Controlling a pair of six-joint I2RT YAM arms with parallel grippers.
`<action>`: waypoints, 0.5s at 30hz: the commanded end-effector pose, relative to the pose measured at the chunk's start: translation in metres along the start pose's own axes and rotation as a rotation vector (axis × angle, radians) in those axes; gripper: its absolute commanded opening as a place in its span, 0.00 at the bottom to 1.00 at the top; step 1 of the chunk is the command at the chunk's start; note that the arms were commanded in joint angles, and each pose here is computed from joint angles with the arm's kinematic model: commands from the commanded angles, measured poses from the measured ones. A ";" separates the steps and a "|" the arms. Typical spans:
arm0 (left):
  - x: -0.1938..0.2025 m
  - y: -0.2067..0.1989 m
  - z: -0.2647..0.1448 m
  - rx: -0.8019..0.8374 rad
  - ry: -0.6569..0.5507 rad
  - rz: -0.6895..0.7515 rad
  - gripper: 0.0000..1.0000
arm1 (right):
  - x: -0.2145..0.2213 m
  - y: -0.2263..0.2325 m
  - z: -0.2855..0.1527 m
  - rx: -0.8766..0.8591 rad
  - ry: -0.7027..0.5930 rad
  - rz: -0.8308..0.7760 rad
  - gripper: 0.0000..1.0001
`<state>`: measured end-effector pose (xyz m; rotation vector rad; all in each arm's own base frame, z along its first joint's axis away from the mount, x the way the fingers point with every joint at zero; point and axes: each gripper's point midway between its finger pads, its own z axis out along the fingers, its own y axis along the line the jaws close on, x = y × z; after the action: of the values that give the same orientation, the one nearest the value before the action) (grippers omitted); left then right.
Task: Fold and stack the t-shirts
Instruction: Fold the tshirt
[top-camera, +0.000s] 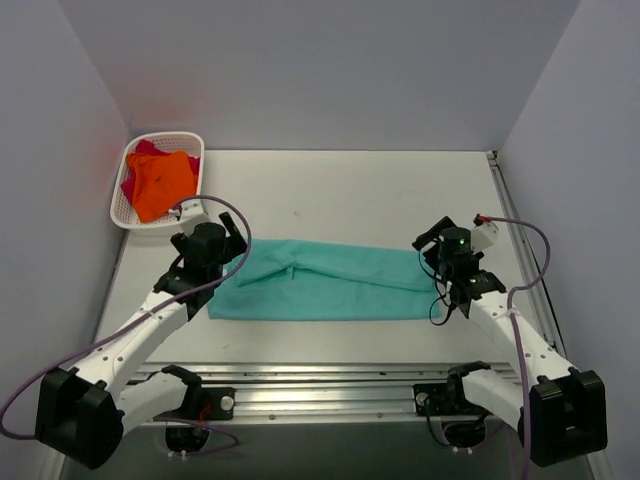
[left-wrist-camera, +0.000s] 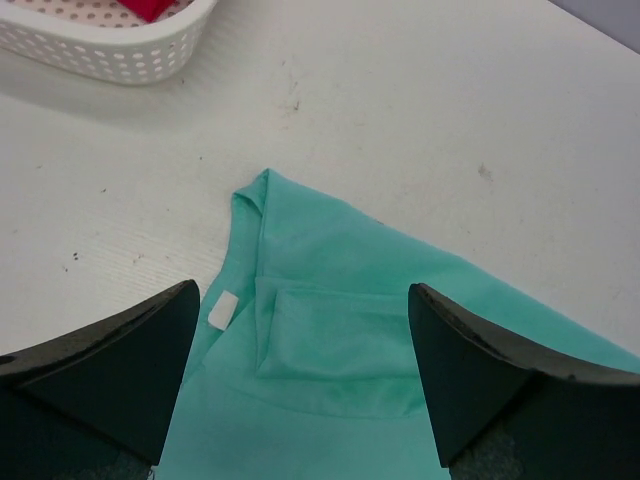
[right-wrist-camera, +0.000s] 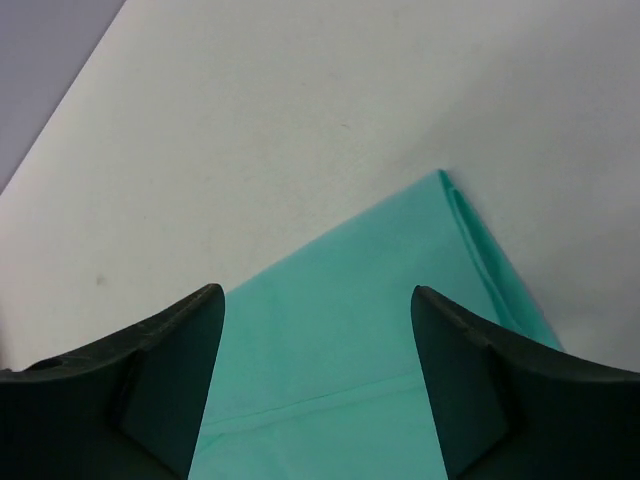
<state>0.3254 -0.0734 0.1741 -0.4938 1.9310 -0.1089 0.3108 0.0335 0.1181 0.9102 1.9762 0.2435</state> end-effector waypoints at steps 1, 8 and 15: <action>-0.025 -0.025 0.022 0.002 -0.053 0.015 0.94 | -0.005 0.061 0.007 -0.154 -0.031 0.014 0.67; -0.012 -0.051 0.076 0.012 0.037 0.039 0.94 | 0.082 0.174 0.029 -0.281 0.129 -0.144 0.00; -0.023 -0.017 0.097 0.027 0.040 -0.048 0.90 | 0.186 0.256 0.048 -0.370 0.277 -0.277 0.00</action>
<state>0.4107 -0.0694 0.1318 -0.5217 2.0526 -0.0731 0.4141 0.2978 0.0924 0.4347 2.1853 0.5393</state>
